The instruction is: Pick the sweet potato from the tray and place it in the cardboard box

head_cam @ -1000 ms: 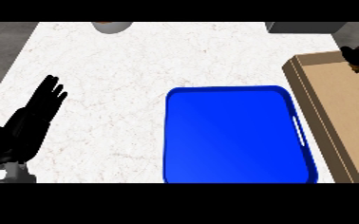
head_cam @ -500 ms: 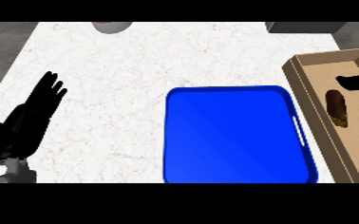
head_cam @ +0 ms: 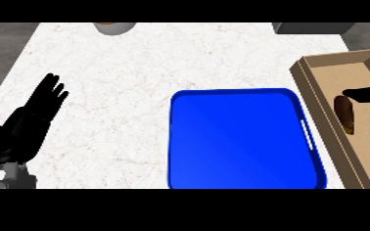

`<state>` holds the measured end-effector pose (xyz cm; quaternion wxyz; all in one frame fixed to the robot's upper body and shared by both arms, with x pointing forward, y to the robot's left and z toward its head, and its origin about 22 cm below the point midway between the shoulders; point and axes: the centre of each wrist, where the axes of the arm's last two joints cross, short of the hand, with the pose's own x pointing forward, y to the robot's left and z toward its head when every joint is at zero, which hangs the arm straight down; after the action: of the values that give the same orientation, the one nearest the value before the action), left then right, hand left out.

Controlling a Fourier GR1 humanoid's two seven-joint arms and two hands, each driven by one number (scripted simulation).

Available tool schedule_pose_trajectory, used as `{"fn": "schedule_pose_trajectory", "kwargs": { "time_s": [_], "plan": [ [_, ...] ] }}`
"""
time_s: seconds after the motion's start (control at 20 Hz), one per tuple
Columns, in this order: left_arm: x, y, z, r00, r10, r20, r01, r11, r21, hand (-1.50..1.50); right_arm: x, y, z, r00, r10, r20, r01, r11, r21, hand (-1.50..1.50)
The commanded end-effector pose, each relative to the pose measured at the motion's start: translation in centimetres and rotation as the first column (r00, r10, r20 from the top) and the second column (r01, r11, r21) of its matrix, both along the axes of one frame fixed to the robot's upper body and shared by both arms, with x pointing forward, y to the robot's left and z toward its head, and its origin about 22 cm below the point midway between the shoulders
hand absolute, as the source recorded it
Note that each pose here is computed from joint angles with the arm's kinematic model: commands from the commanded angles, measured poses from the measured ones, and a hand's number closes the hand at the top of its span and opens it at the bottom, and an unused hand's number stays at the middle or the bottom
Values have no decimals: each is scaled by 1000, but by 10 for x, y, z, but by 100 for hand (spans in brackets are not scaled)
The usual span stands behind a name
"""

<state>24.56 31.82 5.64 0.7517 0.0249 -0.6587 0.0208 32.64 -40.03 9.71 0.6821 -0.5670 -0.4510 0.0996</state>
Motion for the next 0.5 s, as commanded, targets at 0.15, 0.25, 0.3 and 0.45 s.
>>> {"fn": "schedule_pose_trajectory", "kwargs": {
  "time_s": [0.15, 0.25, 0.3, 0.45],
  "plan": [
    [-15, 12, -1, 1000, 14, 1, -14, 1000, 0, 0, -25, -14, 19, 905, -167, 390, 105, 979, 176, -150],
    [-6, 10, 0, 1000, 30, 7, -30, 1000, -5, 0, -22, -19, 24, 869, -179, 462, 80, 971, 227, -150],
    [7, -4, 5, 1000, 25, 4, -25, 1000, 3, 0, -37, -16, 21, 854, -193, 482, 81, 966, 244, -150],
    [-2, 5, 10, 1000, 6, -9, -6, 1000, 2, 0, -65, -50, 15, 844, -252, 473, 131, 953, 274, -150]
  ]
}}
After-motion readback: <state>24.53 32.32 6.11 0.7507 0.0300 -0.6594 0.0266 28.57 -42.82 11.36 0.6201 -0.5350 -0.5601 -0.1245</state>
